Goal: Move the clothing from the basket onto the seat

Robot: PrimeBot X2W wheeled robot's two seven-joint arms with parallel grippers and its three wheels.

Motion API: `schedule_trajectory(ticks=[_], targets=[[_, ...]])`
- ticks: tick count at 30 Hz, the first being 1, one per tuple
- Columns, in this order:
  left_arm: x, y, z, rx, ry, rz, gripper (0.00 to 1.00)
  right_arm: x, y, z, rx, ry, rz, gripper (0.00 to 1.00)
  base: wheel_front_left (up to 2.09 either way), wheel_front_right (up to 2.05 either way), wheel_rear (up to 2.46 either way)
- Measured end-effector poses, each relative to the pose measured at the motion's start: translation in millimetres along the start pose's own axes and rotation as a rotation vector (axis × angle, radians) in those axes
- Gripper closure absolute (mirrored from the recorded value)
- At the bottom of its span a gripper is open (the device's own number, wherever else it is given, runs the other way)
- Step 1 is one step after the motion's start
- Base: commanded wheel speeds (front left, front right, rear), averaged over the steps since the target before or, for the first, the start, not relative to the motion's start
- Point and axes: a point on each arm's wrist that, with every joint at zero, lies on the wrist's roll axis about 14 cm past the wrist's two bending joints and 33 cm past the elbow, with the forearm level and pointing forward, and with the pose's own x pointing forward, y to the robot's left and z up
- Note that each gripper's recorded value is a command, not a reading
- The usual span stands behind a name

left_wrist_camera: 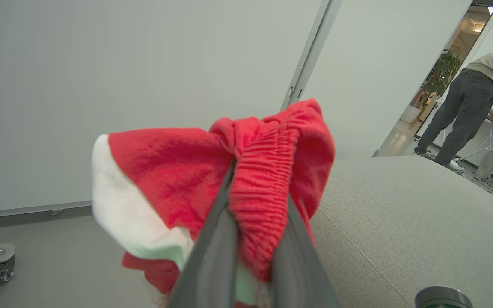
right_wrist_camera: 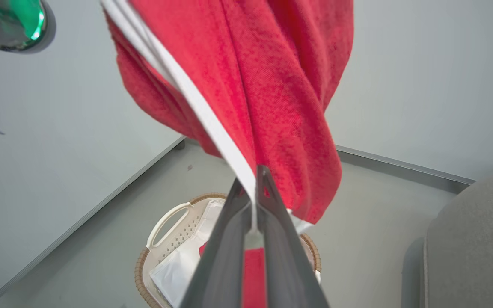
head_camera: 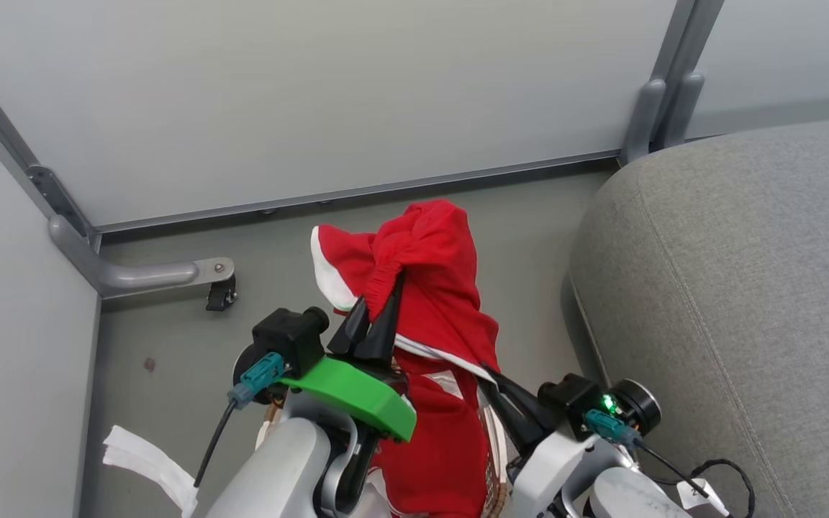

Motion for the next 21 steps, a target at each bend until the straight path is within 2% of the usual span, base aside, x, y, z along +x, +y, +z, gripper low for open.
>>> schedule_trajectory(ticks=[1,2,3,14,21], targets=[[0.7,0.4,-0.1,0.000,0.000,0.000,1.00,-1.0,-3.5,2.3,0.005,-0.009,-0.013,1.00,0.00,0.00,0.00],[1.5,0.9,-0.4,0.000,0.000,0.002,0.81,-2.1,-7.7,5.4,0.009,-0.021,-0.028,1.00,0.00,0.00,0.00],[2.0,2.0,-1.8,0.000,0.004,0.004,0.00,-3.3,-11.7,8.7,0.014,-0.034,-0.043,1.00,0.00,0.00,0.00],[9.4,6.5,-16.4,0.039,0.034,0.005,0.00,-28.3,-54.6,66.0,0.039,-0.235,-0.197,1.00,0.00,0.00,0.00],[18.1,-5.1,-37.8,0.067,0.081,-0.055,0.00,-60.7,-84.6,85.2,0.026,-0.303,-0.321,1.00,0.00,0.00,0.00]])
